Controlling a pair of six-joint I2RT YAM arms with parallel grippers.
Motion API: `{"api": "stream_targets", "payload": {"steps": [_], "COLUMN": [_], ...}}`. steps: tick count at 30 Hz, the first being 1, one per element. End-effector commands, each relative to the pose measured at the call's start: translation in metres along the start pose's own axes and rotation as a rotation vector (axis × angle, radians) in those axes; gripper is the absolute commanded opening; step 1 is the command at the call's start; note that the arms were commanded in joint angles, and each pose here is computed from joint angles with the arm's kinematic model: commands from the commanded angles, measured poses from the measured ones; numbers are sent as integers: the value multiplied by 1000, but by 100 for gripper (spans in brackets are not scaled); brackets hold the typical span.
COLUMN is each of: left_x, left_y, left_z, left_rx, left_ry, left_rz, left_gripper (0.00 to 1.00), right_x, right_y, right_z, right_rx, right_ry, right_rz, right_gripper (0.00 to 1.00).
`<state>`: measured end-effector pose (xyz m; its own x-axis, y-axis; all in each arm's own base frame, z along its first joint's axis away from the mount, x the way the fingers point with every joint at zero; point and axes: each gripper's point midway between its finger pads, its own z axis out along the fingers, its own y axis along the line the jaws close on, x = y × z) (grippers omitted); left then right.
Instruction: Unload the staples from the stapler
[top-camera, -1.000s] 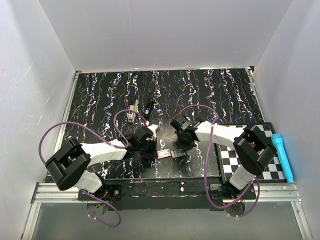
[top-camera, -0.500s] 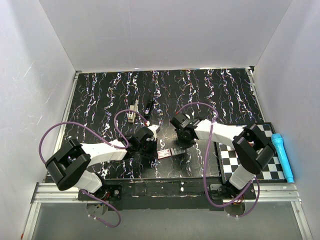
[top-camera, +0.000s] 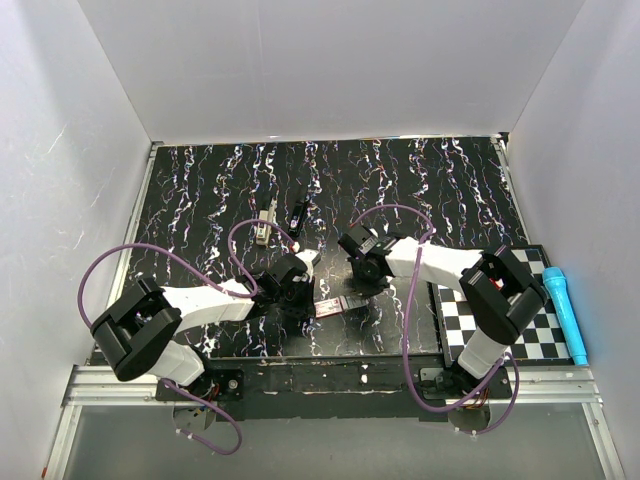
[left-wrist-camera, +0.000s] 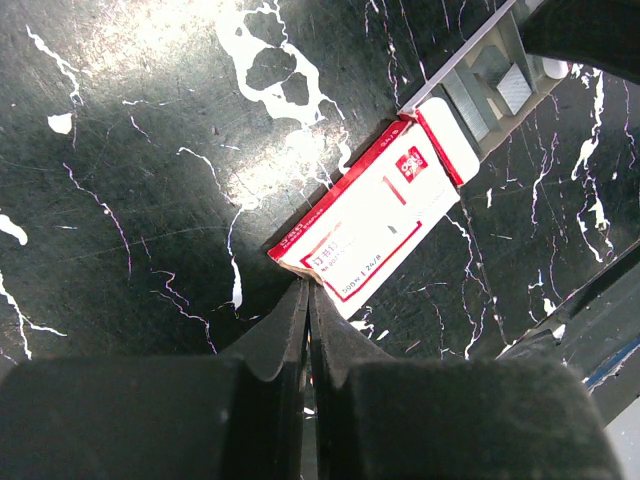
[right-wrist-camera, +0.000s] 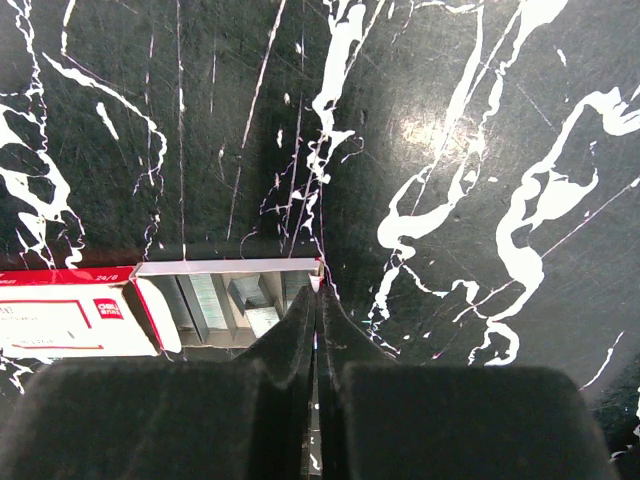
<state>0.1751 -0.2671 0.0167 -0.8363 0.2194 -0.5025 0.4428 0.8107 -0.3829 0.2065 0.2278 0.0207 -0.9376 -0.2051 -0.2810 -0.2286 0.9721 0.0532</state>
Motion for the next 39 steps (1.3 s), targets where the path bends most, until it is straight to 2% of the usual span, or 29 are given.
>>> {"api": "stream_targets", "payload": {"steps": [1,33,39], "left_x": [39,39,39], "left_y": [18,17,18], "left_z": [2,3,1], "left_rx": [-64,-65,-68], "left_ry": [127,129,120], "left_rz": [20,30,31], "left_gripper": [0,0,0], "right_x": [-13,9,17], "right_y": [9,30,23], "right_z": [-1,-8,-11], "right_rx": [-23,-65,-62], "right_ry": [-28,-8,-6], "right_rz": [5,-74,-83], "right_gripper": [1,1,1]}}
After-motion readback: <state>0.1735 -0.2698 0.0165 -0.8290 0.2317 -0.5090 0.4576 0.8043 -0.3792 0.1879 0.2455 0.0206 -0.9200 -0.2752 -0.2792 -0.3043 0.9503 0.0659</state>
